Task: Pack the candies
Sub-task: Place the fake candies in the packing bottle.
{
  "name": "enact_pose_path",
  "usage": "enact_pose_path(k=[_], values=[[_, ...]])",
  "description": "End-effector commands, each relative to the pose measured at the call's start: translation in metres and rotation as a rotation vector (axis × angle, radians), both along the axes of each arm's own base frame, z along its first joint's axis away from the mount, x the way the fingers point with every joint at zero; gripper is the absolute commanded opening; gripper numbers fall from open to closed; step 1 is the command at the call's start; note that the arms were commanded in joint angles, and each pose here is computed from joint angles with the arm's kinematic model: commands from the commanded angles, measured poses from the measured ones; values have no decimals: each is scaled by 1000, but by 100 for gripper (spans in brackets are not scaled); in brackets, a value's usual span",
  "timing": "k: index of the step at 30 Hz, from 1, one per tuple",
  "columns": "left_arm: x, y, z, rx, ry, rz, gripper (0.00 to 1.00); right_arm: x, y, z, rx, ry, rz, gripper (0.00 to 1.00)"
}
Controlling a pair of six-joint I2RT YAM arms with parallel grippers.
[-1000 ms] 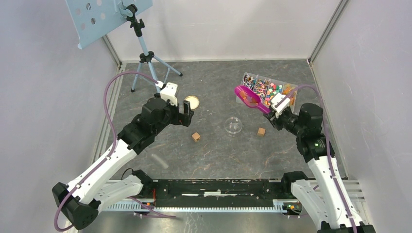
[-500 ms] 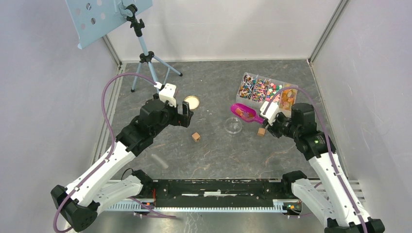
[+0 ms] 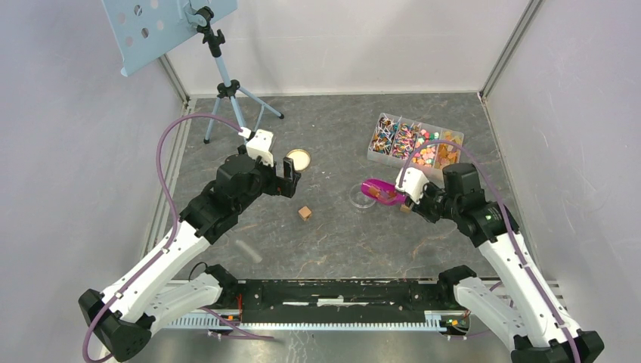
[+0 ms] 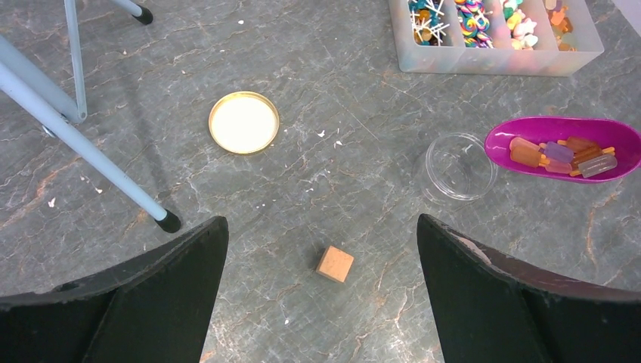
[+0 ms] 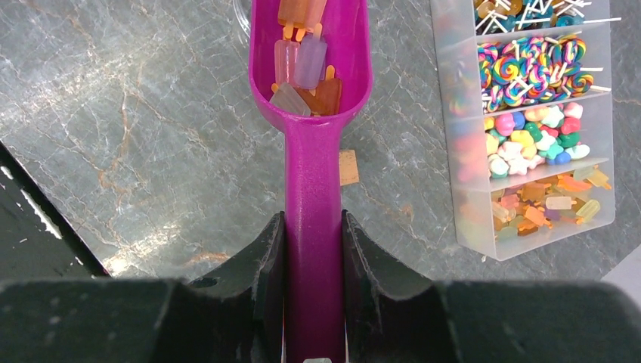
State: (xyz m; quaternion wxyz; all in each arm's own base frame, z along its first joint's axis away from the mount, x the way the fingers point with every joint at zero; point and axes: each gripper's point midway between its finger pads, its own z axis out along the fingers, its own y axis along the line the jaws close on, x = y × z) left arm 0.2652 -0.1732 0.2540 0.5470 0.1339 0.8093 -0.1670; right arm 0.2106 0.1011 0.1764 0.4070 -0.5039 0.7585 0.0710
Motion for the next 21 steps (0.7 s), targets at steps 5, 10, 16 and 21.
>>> enact_pose_path(k=[5,10,16,21], values=[[1,-1,11,1,-53,-21,100,5,0,19,-31,-14,-17,0],[0,0,12,-1,-58,-18,100,5,1,13,-75,45,-29,0],[0,0,13,-3,-61,-17,100,5,2,12,-119,88,-41,0],[0,0,13,-5,-63,-19,100,6,4,10,-149,131,-64,0]])
